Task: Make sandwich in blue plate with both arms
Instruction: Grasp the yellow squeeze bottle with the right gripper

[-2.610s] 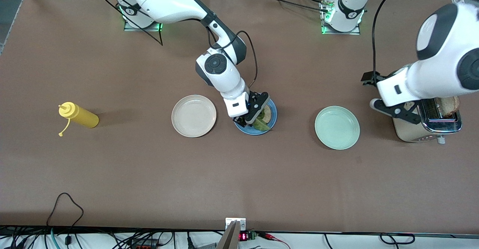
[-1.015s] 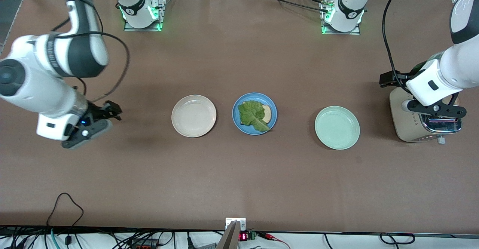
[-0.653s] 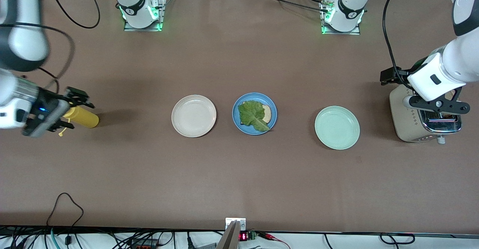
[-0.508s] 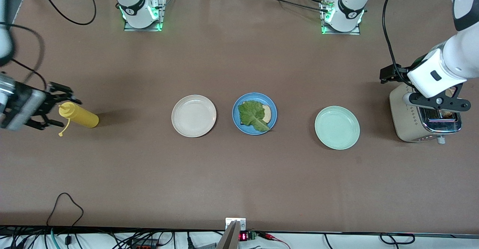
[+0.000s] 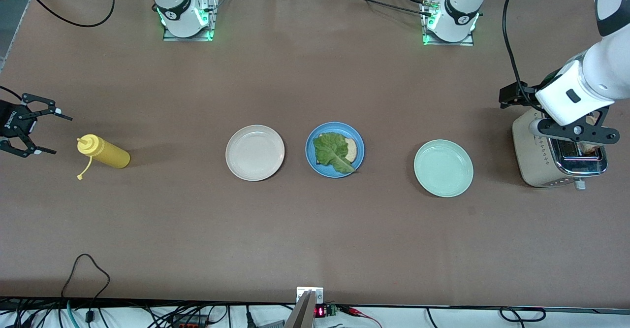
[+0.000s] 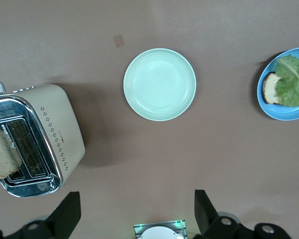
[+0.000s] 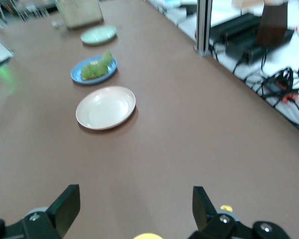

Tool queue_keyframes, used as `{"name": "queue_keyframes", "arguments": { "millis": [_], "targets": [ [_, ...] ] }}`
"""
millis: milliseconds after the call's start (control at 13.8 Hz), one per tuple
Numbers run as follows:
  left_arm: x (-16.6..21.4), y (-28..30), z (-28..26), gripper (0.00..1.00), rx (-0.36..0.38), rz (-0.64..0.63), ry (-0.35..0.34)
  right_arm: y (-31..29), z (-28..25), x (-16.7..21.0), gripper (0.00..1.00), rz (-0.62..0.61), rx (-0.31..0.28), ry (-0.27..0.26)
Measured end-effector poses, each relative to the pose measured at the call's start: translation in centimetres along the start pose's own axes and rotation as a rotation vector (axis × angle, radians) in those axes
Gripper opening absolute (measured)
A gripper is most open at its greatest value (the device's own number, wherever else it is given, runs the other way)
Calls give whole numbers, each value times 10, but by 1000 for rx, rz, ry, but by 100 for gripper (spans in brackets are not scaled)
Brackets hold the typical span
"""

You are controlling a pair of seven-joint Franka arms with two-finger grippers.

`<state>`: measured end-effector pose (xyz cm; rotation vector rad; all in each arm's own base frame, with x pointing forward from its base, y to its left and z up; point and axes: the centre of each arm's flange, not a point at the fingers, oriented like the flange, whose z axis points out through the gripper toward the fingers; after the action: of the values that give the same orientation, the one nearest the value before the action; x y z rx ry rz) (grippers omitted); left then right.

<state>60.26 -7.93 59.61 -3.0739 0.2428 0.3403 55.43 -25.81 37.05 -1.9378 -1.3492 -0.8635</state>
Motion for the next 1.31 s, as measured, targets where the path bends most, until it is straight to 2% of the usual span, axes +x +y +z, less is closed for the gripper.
{"name": "queue_keyframes", "arguments": {
  "millis": [145,508,870,1305],
  "targets": [
    [0,0,0,100,0,0,0,-1,0,-44,100,-50,26,99],
    [-1,1,-1,100,0,2,2,19,15,-120,100,-134,75,255],
    [-2,1,-2,100,1,0,2,23,63,-192,100,-192,75,358],
    [-2,-3,-2,100,0,-6,-1,36,110,-221,100,-223,75,441]
  ]
}}
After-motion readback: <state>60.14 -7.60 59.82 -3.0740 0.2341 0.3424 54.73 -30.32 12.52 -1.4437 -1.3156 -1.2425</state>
